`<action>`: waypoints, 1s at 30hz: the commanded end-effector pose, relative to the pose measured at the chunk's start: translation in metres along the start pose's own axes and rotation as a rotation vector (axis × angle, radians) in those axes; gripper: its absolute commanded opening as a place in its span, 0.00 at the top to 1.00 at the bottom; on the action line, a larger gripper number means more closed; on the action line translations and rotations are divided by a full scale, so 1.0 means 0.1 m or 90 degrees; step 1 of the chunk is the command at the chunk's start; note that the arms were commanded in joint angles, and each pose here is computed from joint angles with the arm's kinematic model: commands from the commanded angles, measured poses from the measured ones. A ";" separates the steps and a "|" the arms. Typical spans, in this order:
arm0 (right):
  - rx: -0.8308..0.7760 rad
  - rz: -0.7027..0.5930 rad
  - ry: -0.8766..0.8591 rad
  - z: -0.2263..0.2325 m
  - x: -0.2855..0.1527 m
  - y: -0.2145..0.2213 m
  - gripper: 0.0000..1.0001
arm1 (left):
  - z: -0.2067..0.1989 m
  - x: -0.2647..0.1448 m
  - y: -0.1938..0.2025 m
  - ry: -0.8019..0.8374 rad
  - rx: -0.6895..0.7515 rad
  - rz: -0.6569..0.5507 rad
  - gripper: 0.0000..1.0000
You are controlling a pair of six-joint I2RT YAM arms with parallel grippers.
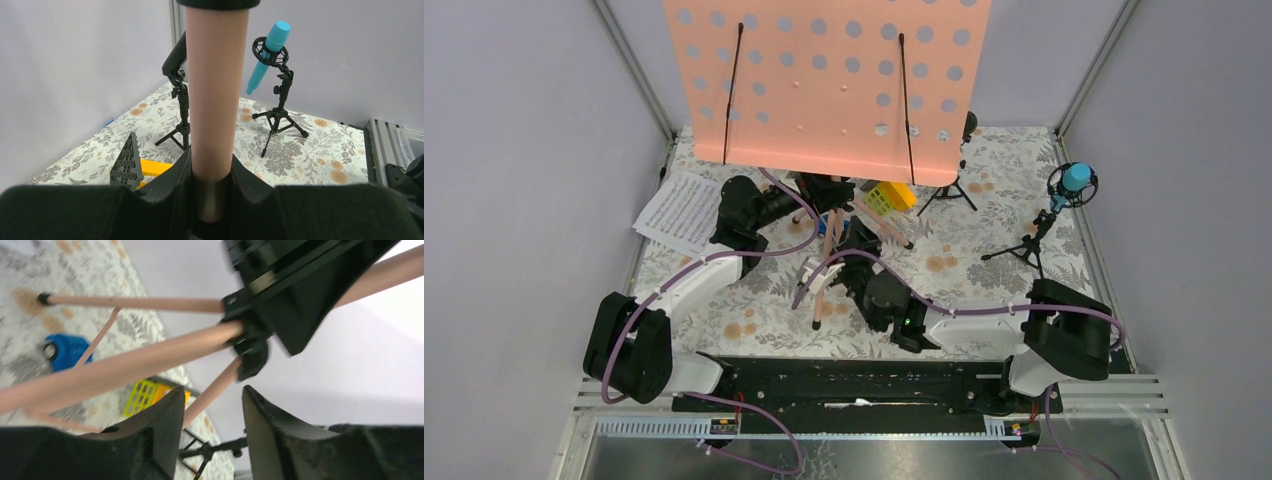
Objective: Pack up the instrument practice props
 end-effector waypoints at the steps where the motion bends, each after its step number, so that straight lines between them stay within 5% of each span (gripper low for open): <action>1: 0.026 0.073 0.046 0.09 -0.25 0.17 0.44 | 0.10 -0.08 0.31 -0.053 -0.098 0.068 1.00; 5: 0.223 0.104 0.075 0.03 -0.39 0.27 0.38 | 0.11 -0.08 0.31 -0.053 -0.099 0.068 1.00; 12: 0.602 0.049 -0.046 0.31 -0.66 0.28 0.14 | 0.16 -0.10 0.30 -0.059 -0.112 0.062 1.00; 22: 1.074 0.103 -0.017 0.09 -0.39 0.40 0.19 | 0.17 -0.10 0.35 -0.057 -0.125 0.069 1.00; 30: 1.354 0.080 -0.010 -0.25 -0.22 0.30 0.22 | 0.17 -0.11 0.32 -0.064 -0.117 0.065 1.00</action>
Point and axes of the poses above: each gripper's point midway between its finger pads, its own x axis out along the fingers, its own z axis along the line the jaws close on, y = z × x, the point moved 4 cm from there along -x, back along the fingers, and after that the axes turned 5 degrees about x, right-handed, at the moved point
